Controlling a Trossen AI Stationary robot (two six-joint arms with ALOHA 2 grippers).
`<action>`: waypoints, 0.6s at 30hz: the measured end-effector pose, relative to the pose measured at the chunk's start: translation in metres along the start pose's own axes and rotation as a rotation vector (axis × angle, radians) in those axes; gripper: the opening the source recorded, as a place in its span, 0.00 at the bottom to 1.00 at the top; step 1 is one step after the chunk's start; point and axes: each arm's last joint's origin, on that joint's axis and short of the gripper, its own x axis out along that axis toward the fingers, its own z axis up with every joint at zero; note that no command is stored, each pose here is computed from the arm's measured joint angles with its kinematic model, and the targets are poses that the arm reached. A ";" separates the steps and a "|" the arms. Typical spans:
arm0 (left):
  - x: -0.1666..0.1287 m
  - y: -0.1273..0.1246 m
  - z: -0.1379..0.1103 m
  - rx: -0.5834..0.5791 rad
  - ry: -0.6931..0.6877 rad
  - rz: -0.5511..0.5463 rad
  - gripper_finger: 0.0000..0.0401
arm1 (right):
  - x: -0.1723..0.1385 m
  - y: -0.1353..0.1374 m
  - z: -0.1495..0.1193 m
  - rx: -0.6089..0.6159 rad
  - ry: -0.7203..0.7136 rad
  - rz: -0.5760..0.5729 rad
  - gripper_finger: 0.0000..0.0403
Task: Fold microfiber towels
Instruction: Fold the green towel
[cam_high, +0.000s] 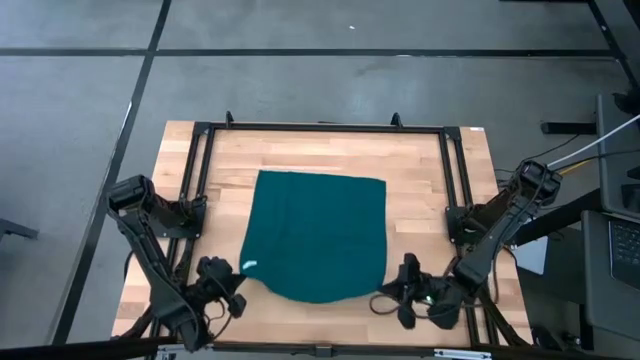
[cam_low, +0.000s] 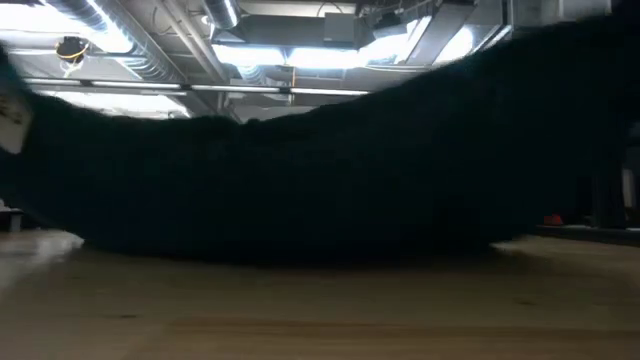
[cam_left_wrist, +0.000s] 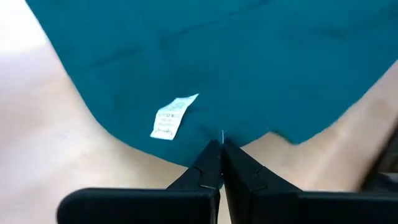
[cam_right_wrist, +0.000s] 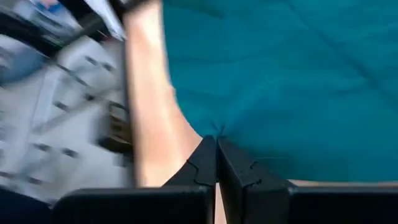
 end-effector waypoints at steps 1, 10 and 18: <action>-0.001 -0.003 -0.004 -0.019 0.003 -0.017 0.00 | -0.003 0.004 -0.001 0.024 -0.024 0.029 0.01; -0.008 -0.039 -0.045 -0.044 0.041 -0.077 0.00 | 0.008 0.047 -0.023 0.011 -0.048 0.045 0.01; -0.037 -0.051 -0.015 0.044 -0.010 -0.010 0.00 | 0.007 0.087 -0.020 -0.029 -0.096 -0.018 0.01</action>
